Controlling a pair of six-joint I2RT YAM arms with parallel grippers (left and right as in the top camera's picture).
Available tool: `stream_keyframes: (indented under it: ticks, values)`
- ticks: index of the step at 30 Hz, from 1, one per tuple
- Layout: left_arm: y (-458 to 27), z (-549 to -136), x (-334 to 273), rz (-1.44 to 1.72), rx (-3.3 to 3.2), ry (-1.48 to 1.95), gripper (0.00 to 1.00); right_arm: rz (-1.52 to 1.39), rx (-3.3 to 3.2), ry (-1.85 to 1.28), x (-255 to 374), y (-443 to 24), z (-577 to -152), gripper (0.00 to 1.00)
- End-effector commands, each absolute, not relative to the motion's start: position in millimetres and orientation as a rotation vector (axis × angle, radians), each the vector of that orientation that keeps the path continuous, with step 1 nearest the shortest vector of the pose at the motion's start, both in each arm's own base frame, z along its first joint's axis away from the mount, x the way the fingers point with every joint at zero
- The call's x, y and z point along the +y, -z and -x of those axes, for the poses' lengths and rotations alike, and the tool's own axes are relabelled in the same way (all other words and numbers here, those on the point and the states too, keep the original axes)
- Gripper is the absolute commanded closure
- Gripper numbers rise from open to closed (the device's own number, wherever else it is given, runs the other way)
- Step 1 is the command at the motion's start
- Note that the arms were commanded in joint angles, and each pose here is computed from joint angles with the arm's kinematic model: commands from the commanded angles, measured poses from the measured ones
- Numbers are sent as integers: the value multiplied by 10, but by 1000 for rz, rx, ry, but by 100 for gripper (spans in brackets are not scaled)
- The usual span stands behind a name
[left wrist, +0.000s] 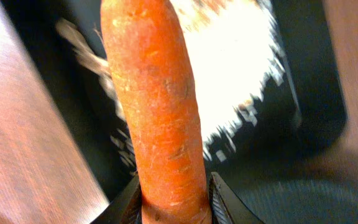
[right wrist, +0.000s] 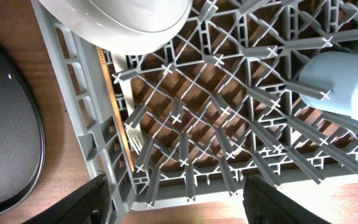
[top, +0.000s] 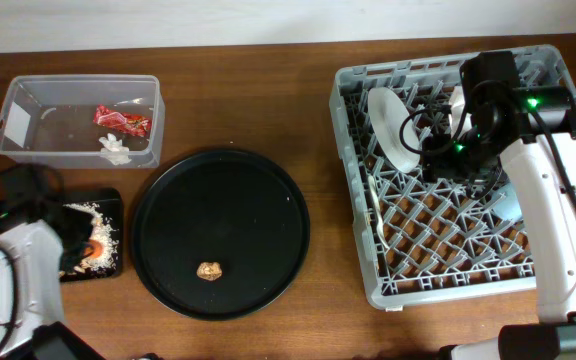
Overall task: Sort waste into correct bins and load items into the dishwasher rack
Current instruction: 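Grasp the mushroom piece with the left gripper and drop it on the black tray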
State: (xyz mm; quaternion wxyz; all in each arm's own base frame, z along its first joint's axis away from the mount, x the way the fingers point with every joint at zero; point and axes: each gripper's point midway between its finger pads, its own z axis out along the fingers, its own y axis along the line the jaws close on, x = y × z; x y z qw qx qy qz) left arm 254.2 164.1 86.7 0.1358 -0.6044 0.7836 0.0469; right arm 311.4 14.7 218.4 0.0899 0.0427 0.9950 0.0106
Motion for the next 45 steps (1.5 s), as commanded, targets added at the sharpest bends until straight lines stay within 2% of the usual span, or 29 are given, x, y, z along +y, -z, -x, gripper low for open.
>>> stream_keyframes:
  ticks: [1, 5, 6, 10, 13, 17, 20, 24, 29, 36, 40, 45]
  values:
    - [-877, -2436, 1971, 1818, 2180, -206, 74, -130, 2958, -28, 127, -2184, -3124, 29]
    - [-688, -2414, 2082, 1875, 2182, -221, 74, -130, 2959, -28, 128, -2184, -3123, 29]
    - [-633, -2426, 2091, 1880, 2190, -223, 68, -130, 2959, -28, 128, -2184, -3123, 29]
    - [-492, -2459, 2114, 1892, 2209, -227, 65, -130, 2960, -28, 128, -2183, -3120, 29]
    - [-441, -2465, 2119, 1898, 2217, -229, 55, -130, 2961, -28, 128, -2183, -3119, 29]
    - [-464, -2479, 2076, 1896, 2227, -193, 30, -130, 2961, -27, 127, -2183, -3117, 29]
    - [-579, -2587, 1982, 1823, 2271, -80, 25, -130, 2960, -27, 127, -2183, -3120, 29]
    - [-860, -2770, 1714, 1635, 2348, 106, 23, -130, 2958, -28, 127, -2185, -3124, 29]
    - [-1034, -2884, 952, 1242, 2605, 188, 23, -130, 2958, -28, 127, -2184, -3124, 29]
    - [-778, -2655, -325, 702, 2979, 212, 14, -130, 2959, -28, 127, -2184, -3123, 29]
    - [-512, -2421, -593, 554, 3102, 172, 13, -129, 2959, -28, 127, -2184, -3123, 29]
    - [-199, -2262, -639, 535, 3211, 119, 13, -130, 2959, -28, 128, -2184, -3123, 29]
